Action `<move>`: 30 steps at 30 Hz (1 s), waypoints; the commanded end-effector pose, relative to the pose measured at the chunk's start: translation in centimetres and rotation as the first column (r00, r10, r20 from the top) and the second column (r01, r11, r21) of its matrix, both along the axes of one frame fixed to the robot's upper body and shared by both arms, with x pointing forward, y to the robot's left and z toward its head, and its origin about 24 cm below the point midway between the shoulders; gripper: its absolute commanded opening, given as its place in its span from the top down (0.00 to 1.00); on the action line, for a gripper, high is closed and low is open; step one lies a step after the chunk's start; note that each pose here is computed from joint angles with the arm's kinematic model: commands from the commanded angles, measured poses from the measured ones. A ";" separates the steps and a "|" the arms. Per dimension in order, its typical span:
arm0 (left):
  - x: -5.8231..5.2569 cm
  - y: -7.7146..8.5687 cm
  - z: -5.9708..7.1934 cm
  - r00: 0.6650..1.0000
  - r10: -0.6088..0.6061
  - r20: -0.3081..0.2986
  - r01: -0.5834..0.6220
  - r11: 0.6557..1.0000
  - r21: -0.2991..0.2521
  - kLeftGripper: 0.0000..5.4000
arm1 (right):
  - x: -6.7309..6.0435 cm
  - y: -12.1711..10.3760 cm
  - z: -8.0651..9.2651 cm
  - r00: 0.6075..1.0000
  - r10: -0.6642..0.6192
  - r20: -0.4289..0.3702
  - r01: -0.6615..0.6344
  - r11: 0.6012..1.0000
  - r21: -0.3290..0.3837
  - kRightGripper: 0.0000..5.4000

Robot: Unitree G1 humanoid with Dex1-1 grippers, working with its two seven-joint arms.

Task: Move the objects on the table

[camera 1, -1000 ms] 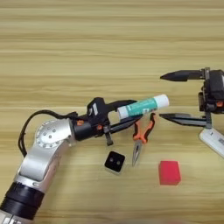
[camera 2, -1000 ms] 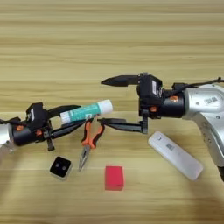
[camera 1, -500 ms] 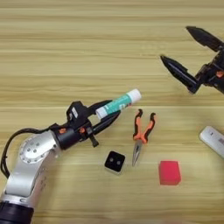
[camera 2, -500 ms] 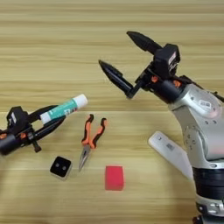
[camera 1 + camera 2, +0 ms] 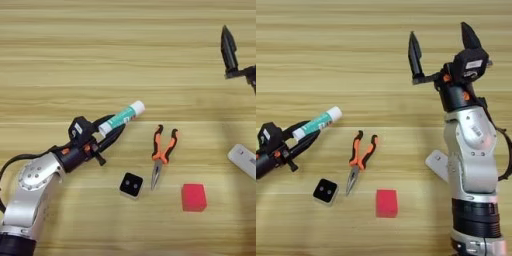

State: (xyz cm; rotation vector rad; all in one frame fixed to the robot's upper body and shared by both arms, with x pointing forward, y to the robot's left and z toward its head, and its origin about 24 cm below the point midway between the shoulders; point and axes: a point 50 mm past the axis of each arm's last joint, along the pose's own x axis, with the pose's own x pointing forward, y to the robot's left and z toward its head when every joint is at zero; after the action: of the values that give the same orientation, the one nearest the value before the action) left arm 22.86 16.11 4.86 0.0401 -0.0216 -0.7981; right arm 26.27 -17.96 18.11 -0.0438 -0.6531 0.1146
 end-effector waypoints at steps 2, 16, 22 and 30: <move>-0.3 0.5 -0.3 0.999 0.039 -0.003 -0.039 0.999 0.017 0.70 | -0.4 -0.5 -1.6 0.995 -0.102 -0.014 0.102 0.994 0.042 0.00; -1.3 0.7 -1.1 0.989 0.145 0.025 -0.146 0.988 0.047 0.70 | -1.1 -0.8 -5.5 0.968 -0.253 -0.009 0.252 0.966 -0.056 0.00; -2.0 0.5 -1.6 0.984 0.174 0.040 -0.176 0.983 0.055 0.70 | -1.0 -0.7 -6.7 0.970 -0.232 -0.076 0.228 0.972 -0.063 0.00; -2.5 0.7 -1.9 0.969 0.237 0.071 -0.242 0.968 0.066 0.70 | -0.9 -0.6 -8.2 0.965 -0.192 -0.176 0.183 0.981 -0.064 0.00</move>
State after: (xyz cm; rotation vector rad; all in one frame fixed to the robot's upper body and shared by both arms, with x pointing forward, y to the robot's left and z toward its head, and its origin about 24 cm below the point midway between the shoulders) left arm 20.52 16.69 3.13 0.1274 -0.0448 -0.5780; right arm 25.33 -18.63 10.23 -0.1420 -0.4852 -0.0632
